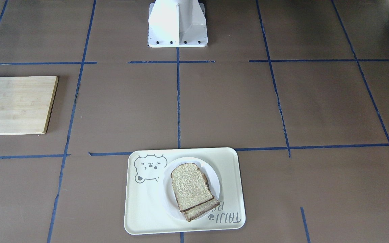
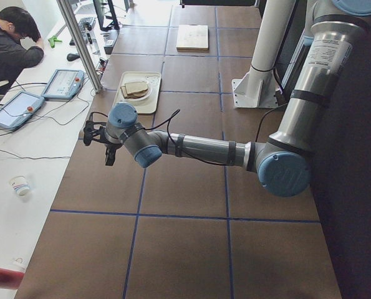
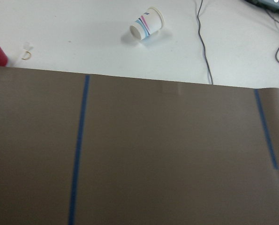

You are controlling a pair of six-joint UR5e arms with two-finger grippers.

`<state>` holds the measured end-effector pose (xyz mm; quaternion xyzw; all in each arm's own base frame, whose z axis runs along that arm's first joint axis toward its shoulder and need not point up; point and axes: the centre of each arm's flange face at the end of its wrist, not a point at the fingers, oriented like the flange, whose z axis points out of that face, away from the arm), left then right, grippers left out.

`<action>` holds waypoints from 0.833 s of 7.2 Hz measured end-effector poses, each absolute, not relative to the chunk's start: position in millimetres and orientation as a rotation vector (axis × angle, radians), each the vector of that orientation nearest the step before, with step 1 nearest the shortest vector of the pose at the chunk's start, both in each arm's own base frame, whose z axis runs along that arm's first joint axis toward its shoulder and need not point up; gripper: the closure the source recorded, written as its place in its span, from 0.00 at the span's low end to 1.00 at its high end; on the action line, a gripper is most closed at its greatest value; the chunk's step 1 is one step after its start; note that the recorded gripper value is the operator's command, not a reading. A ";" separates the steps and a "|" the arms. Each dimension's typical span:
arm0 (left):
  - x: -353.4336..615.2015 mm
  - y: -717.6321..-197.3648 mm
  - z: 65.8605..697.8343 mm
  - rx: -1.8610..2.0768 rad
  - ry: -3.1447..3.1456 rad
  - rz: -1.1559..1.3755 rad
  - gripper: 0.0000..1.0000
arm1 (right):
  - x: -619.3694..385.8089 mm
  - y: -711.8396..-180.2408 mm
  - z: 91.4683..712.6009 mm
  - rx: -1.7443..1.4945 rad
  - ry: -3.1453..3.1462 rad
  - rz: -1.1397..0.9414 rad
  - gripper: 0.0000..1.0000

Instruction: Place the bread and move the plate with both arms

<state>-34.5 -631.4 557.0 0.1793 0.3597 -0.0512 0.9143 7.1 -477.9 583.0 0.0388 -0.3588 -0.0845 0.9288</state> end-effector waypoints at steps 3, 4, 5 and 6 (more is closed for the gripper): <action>-68.0 -583.0 623.6 0.165 0.664 0.060 0.00 | 17.3 -477.0 592.0 0.066 -0.738 -0.144 0.00; -70.1 -552.6 629.6 0.102 0.666 0.062 0.00 | 19.8 -476.5 594.9 0.058 -0.738 -0.135 0.00; -69.8 -516.9 628.7 0.053 0.668 0.056 0.00 | 21.1 -476.0 598.3 0.050 -0.739 -0.130 0.00; -68.4 -485.9 629.8 0.018 0.681 0.049 0.00 | 21.8 -475.5 601.4 0.044 -0.739 -0.125 0.00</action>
